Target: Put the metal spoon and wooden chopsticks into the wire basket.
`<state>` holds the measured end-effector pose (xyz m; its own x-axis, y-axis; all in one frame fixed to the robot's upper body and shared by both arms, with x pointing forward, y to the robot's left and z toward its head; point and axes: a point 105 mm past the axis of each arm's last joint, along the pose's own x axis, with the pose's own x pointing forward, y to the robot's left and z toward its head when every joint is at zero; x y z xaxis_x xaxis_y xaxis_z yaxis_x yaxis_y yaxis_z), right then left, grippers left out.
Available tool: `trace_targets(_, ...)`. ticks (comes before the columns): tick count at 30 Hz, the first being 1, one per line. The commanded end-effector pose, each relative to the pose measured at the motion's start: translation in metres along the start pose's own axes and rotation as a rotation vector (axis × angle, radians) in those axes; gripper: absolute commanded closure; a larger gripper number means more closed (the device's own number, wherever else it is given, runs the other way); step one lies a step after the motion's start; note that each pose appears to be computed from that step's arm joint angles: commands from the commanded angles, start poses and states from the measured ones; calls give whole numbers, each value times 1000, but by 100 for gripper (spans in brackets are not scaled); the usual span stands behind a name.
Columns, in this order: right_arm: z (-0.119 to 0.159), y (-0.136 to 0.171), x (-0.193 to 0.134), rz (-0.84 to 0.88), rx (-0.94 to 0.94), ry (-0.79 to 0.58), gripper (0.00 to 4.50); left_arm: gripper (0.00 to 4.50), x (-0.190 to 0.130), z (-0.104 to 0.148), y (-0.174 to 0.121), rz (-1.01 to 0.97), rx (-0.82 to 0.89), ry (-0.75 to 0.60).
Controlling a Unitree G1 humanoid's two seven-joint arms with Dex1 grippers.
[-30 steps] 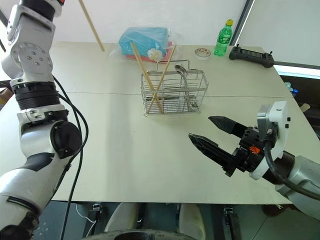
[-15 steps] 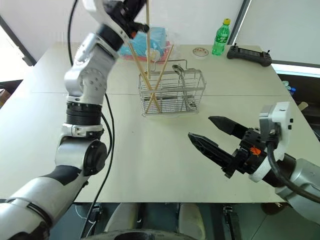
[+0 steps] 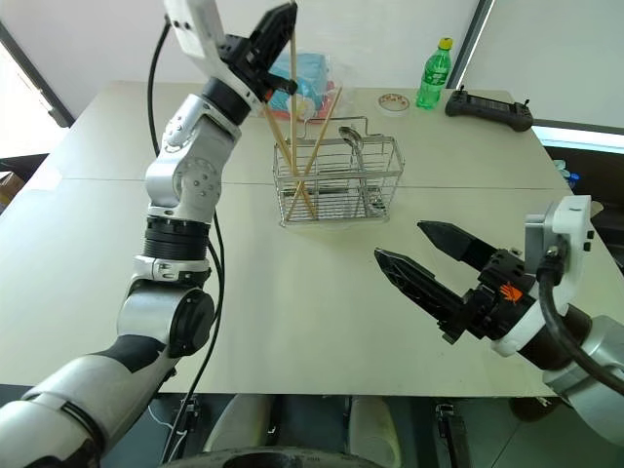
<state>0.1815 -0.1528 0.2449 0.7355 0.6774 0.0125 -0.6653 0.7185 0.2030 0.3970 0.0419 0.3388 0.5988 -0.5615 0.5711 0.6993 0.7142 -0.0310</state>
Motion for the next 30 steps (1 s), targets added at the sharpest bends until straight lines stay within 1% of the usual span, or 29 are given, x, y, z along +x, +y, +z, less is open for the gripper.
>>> trace_targets(1,15,1,0,4,-15,-63,0,445,3,9,-11,-33,27,-39)
trace_targets(2,16,0,0,2,-12,-69,0,445,2,7,-10,-27,24,-35)
trace_targets(5,18,-3,0,-6,-10,-71,0,342,-1,5,-16,-53,5,-24)
trace_targets(6,18,-3,0,-6,-10,-71,0,300,-2,4,-18,-63,1,-19)
trace_targets(9,18,-5,1,-9,-5,-78,0,136,-4,4,-22,-74,-8,-6)
trace_targets(10,18,-6,1,-9,-5,-79,0,97,-5,4,-23,-78,-10,-4)
trace_targets(15,19,-7,4,-3,-3,-85,0,97,-7,11,-19,-62,-24,5)
trace_targets(18,17,-8,4,1,-5,-78,0,97,-8,25,-4,-55,-16,27)
trace_targets(22,18,-12,3,1,-27,-63,0,97,-16,38,17,-102,11,132)
trace_targets(24,21,-17,0,-5,-44,-58,0,97,-28,43,38,-128,93,235)
trace_targets(26,23,-22,-2,-10,-68,-41,0,97,-45,44,58,-149,125,363)
trace_targets(27,23,-25,-4,-10,-85,-26,0,97,-58,47,66,-190,201,419)
trace_targets(28,24,-28,-5,-11,-98,-10,0,97,-75,44,69,-246,234,518)
trace_targets(29,23,-30,-6,-11,-105,0,0,97,-86,41,71,-287,254,586)
trace_targets(30,23,-32,-8,-8,-115,14,0,97,-101,42,68,-378,328,626)
